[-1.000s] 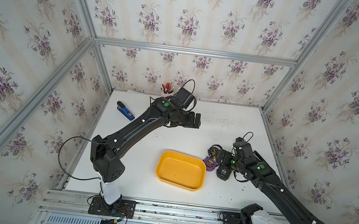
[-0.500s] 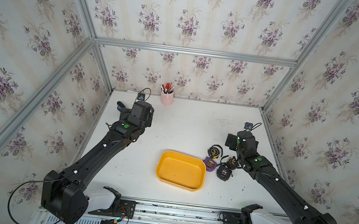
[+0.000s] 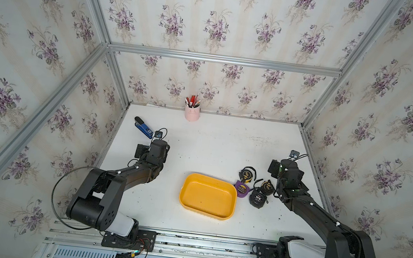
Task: Take the tape measure out of the storage box
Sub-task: Reset both arms
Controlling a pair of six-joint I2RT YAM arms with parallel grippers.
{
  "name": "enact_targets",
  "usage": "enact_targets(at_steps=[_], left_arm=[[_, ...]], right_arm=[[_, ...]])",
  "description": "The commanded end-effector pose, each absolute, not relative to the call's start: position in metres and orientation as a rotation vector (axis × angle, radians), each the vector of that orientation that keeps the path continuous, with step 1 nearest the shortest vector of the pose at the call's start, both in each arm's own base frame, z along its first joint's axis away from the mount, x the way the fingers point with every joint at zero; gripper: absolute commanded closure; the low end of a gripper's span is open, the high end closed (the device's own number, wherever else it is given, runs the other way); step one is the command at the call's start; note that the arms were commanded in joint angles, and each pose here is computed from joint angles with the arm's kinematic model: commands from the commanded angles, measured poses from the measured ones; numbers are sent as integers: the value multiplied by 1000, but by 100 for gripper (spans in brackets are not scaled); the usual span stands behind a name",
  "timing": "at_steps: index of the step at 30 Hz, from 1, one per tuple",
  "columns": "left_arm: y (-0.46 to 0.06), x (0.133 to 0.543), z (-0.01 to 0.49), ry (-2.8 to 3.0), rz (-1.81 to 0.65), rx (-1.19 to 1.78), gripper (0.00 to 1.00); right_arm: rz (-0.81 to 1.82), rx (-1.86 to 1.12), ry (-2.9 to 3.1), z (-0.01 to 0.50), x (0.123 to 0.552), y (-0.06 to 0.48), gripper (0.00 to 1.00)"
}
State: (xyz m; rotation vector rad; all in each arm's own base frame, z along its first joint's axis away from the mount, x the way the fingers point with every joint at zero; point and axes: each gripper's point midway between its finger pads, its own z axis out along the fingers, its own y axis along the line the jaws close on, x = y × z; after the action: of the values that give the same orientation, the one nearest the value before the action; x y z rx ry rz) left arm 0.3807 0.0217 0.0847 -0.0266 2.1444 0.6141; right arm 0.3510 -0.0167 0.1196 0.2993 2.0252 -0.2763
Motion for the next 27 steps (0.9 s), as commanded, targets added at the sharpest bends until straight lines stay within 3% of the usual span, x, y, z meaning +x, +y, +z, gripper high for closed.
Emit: enact_targets(at_steps=[1,8,17,24,27], left_arm=[[23,402,108,2035,532,-77,0],[25,394,97,2012,279,-71,0],[24,393,92,2002,248,-56,0],[24,394,92,1999,248,-56,0],[24,394,92,1998,248,-54,0]], right_arm=[[-195,230,1909,130,358,-6,6],[-130,143,1831,124,369,3,9],[-79,73,1847,116,406,8,13],[-27,87,1736,125,383,3,13],[-25,74,1646,130,367,4,17]])
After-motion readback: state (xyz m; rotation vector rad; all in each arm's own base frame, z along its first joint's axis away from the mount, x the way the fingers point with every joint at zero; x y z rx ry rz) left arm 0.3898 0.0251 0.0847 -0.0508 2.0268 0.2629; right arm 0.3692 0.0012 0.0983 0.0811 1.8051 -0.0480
